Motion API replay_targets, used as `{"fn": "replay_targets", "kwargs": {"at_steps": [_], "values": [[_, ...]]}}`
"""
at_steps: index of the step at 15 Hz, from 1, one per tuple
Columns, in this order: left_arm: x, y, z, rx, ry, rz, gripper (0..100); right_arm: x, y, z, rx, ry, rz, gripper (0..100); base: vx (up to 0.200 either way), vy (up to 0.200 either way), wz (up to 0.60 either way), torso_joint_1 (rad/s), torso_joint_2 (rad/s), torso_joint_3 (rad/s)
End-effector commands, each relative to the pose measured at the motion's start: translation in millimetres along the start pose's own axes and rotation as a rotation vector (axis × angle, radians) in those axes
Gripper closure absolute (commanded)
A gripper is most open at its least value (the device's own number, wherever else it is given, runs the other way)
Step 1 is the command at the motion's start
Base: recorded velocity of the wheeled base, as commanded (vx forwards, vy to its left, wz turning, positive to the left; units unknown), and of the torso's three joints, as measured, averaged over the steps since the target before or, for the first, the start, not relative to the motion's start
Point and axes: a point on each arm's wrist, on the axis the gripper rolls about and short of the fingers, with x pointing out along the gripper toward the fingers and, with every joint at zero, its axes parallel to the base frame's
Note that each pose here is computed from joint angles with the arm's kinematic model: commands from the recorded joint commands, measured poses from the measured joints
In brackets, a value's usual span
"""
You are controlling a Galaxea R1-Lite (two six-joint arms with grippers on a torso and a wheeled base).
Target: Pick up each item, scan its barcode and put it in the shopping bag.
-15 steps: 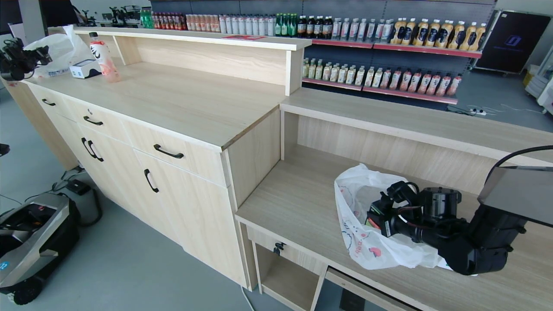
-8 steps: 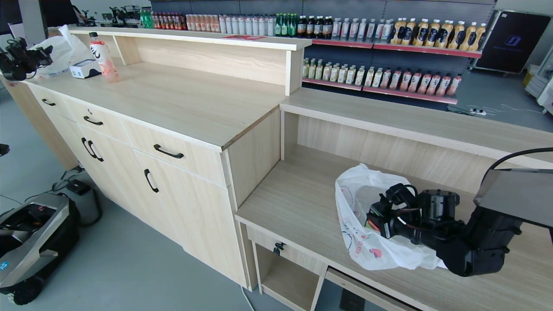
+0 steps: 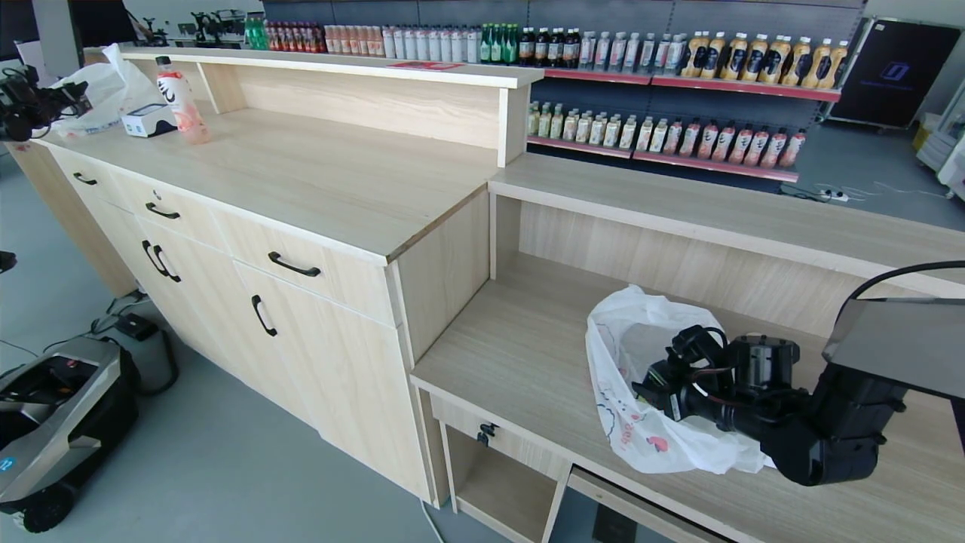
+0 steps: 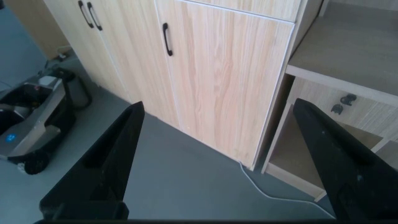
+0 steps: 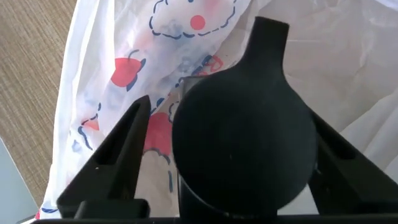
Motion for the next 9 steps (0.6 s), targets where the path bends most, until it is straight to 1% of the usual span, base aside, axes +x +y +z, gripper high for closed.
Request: {"fn": "replay_targets", "kwargs": {"at_steps": [1, 3, 4, 6, 7, 8, 9], "values": [[0, 0.0, 0.0, 0.0, 0.0, 0.001, 0, 0, -1, 0, 0.001, -0.001, -0.002, 0, 0.0, 0.0, 0.0, 0.0, 0.0, 0.0], [0, 0.0, 0.0, 0.0, 0.0, 0.001, 0, -7, -2, 14, -0.01, -0.04, -0.002, 0, 0.0, 0.0, 0.0, 0.0, 0.0, 0.0], [0, 0.0, 0.0, 0.0, 0.0, 0.001, 0, -15, -3, 27, -0.02, -0.077, 0.009, 0, 0.0, 0.0, 0.0, 0.0, 0.0, 0.0], [0, 0.0, 0.0, 0.0, 0.0, 0.001, 0, -39, -5, 62, -0.053, -0.156, -0.011, 0, 0.0, 0.0, 0.0, 0.0, 0.0, 0.0], [0, 0.0, 0.0, 0.0, 0.0, 0.001, 0, -55, -6, 79, -0.106, -0.186, -0.033, 0, 0.0, 0.0, 0.0, 0.0, 0.0, 0.0], [0, 0.0, 0.0, 0.0, 0.0, 0.001, 0, -68, -10, 86, -0.14, -0.193, -0.054, 0, 0.0, 0.0, 0.0, 0.0, 0.0, 0.0], [0, 0.0, 0.0, 0.0, 0.0, 0.001, 0, -97, -16, 96, -0.196, -0.191, -0.096, 0, 0.0, 0.0, 0.0, 0.0, 0.0, 0.0]]}}
